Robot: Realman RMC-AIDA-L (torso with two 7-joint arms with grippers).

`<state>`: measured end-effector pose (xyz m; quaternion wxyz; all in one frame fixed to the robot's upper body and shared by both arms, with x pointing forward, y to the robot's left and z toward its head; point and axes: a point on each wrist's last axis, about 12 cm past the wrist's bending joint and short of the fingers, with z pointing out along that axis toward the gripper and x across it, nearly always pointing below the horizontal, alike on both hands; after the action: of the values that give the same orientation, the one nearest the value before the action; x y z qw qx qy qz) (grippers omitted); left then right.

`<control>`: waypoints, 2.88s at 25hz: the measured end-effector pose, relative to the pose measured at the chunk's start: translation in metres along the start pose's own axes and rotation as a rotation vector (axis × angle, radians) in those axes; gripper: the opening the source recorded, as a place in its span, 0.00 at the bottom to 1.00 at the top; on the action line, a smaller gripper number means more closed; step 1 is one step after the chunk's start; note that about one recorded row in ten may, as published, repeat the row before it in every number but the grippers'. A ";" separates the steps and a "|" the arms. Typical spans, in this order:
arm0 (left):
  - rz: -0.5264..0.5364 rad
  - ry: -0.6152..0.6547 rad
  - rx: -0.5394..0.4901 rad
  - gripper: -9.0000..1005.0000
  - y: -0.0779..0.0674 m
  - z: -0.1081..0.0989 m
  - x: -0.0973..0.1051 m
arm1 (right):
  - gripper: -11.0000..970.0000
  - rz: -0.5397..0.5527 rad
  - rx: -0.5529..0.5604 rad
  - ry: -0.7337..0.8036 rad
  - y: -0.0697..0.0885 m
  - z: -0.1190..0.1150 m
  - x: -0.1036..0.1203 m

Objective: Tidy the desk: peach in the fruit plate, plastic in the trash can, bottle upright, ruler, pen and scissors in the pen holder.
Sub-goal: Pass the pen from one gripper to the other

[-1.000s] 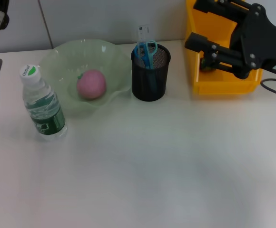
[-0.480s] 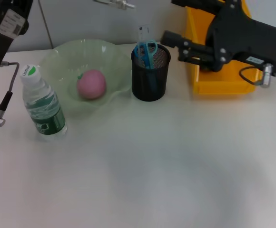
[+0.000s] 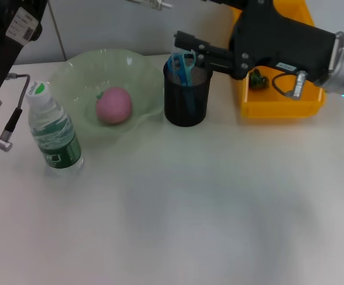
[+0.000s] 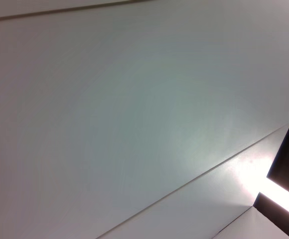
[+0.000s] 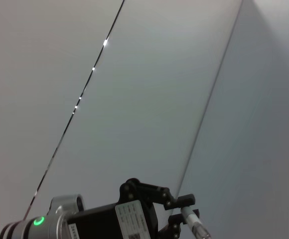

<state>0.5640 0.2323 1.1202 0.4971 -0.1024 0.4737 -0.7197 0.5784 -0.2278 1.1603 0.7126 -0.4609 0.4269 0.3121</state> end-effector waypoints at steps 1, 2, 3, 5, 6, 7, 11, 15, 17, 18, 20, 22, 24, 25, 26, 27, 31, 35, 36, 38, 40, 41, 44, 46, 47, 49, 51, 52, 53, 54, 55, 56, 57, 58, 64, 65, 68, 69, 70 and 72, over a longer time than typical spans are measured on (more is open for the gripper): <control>0.000 0.000 0.000 0.17 0.000 0.000 0.000 | 0.71 -0.009 0.000 0.009 -0.001 0.004 0.001; 0.002 0.000 -0.011 0.17 0.001 0.001 0.000 | 0.71 -0.009 0.000 0.009 -0.001 0.004 0.001; 0.002 0.000 -0.012 0.17 0.002 0.001 0.000 | 0.71 -0.010 0.000 0.012 -0.002 0.005 0.002; 0.004 -0.001 -0.018 0.17 0.002 0.002 0.000 | 0.71 -0.011 0.000 0.015 -0.003 0.008 0.002; 0.006 -0.001 -0.023 0.17 0.003 0.004 -0.001 | 0.71 -0.013 0.002 0.017 -0.003 0.009 0.002; 0.007 0.000 -0.027 0.17 0.004 0.005 -0.001 | 0.71 -0.023 0.009 0.024 -0.005 0.012 0.003; 0.008 0.002 -0.033 0.17 0.005 0.008 -0.001 | 0.71 -0.036 0.017 0.033 -0.007 0.015 0.005; 0.009 0.006 -0.038 0.17 0.006 0.012 -0.001 | 0.71 -0.049 0.022 0.040 -0.010 0.018 0.005; 0.010 0.008 -0.041 0.17 0.006 0.014 -0.001 | 0.71 -0.062 0.023 0.043 -0.010 0.019 0.005; 0.010 0.008 -0.042 0.17 0.007 0.015 -0.001 | 0.71 -0.066 0.023 0.046 -0.011 0.021 0.005; 0.010 0.009 -0.045 0.17 0.007 0.016 -0.001 | 0.71 -0.068 0.022 0.052 -0.012 0.024 0.006; 0.011 0.010 -0.047 0.17 0.008 0.017 -0.001 | 0.70 -0.071 0.022 0.060 -0.013 0.027 0.007; 0.011 0.011 -0.050 0.18 0.008 0.018 -0.001 | 0.70 -0.079 0.024 0.064 -0.015 0.029 0.007; 0.011 0.011 -0.050 0.18 0.008 0.018 -0.001 | 0.70 -0.079 0.024 0.064 -0.015 0.029 0.007; 0.012 0.011 -0.052 0.18 0.008 0.018 -0.001 | 0.70 -0.085 0.027 0.067 -0.015 0.030 0.007; 0.012 0.011 -0.052 0.18 0.008 0.018 -0.001 | 0.70 -0.091 0.029 0.070 -0.016 0.030 0.007; 0.012 0.014 -0.055 0.18 0.009 0.021 -0.001 | 0.70 -0.097 0.032 0.076 -0.017 0.034 0.008; 0.013 0.013 -0.061 0.18 0.010 0.022 -0.001 | 0.69 -0.097 0.030 0.075 -0.017 0.035 0.008; 0.012 0.014 -0.062 0.18 0.010 0.022 -0.001 | 0.69 -0.098 0.030 0.074 -0.018 0.036 0.008; 0.012 0.014 -0.062 0.18 0.010 0.022 -0.001 | 0.69 -0.098 0.029 0.074 -0.018 0.037 0.008; 0.012 0.014 -0.065 0.18 0.010 0.022 -0.001 | 0.69 -0.098 0.028 0.073 -0.018 0.037 0.008; 0.010 0.013 -0.069 0.18 0.011 0.022 -0.001 | 0.69 -0.098 0.028 0.073 -0.018 0.037 0.008; 0.008 0.013 -0.071 0.18 0.011 0.022 -0.002 | 0.69 -0.101 0.029 0.074 -0.018 0.037 0.008; 0.007 0.013 -0.072 0.18 0.011 0.022 -0.002 | 0.60 -0.107 0.032 0.072 -0.017 0.037 0.009; 0.007 0.013 -0.072 0.18 0.011 0.022 -0.002 | 0.56 -0.107 0.032 0.072 -0.017 0.037 0.009; 0.005 0.013 -0.073 0.18 0.011 0.022 -0.002 | 0.47 -0.113 0.043 0.066 -0.016 0.036 0.010; 0.005 0.012 -0.073 0.18 0.011 0.022 -0.002 | 0.45 -0.113 0.046 0.065 -0.016 0.037 0.010; 0.005 0.012 -0.073 0.18 0.011 0.022 -0.002 | 0.44 -0.113 0.046 0.065 -0.016 0.037 0.010; 0.005 0.012 -0.074 0.18 0.011 0.022 -0.002 | 0.43 -0.113 0.046 0.065 -0.016 0.037 0.010; 0.004 0.012 -0.074 0.19 0.011 0.022 -0.002 | 0.42 -0.113 0.048 0.065 -0.017 0.037 0.010; 0.004 0.012 -0.075 0.19 0.011 0.022 -0.002 | 0.41 -0.113 0.048 0.065 -0.017 0.037 0.010; 0.004 0.012 -0.075 0.19 0.011 0.022 -0.002 | 0.40 -0.113 0.050 0.067 -0.017 0.037 0.011; 0.004 0.012 -0.075 0.19 0.011 0.022 -0.002 | 0.39 -0.113 0.050 0.067 -0.017 0.037 0.011; 0.003 0.012 -0.077 0.19 0.012 0.022 -0.002 | 0.38 -0.113 0.051 0.068 -0.017 0.037 0.011; 0.003 0.011 -0.084 0.19 0.012 0.023 -0.002 | 0.35 -0.108 0.053 0.070 -0.017 0.037 0.012; 0.002 0.012 -0.084 0.19 0.012 0.023 -0.002 | 0.34 -0.108 0.053 0.070 -0.017 0.037 0.012; 0.001 0.013 -0.084 0.19 0.012 0.023 -0.002 | 0.33 -0.107 0.053 0.070 -0.017 0.037 0.012; 0.001 0.013 -0.084 0.19 0.012 0.024 -0.002 | 0.30 -0.106 0.053 0.070 -0.016 0.037 0.012; 0.001 0.013 -0.084 0.19 0.012 0.024 -0.002 | 0.28 -0.106 0.053 0.070 -0.016 0.037 0.012; 0.001 0.013 -0.084 0.19 0.012 0.024 -0.002 | 0.24 -0.106 0.053 0.070 -0.016 0.037 0.012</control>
<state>0.5871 0.2192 1.1235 0.4896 -0.1182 0.5069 -0.6996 0.6094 -0.1991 1.1637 0.7247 -0.4744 0.4349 0.2462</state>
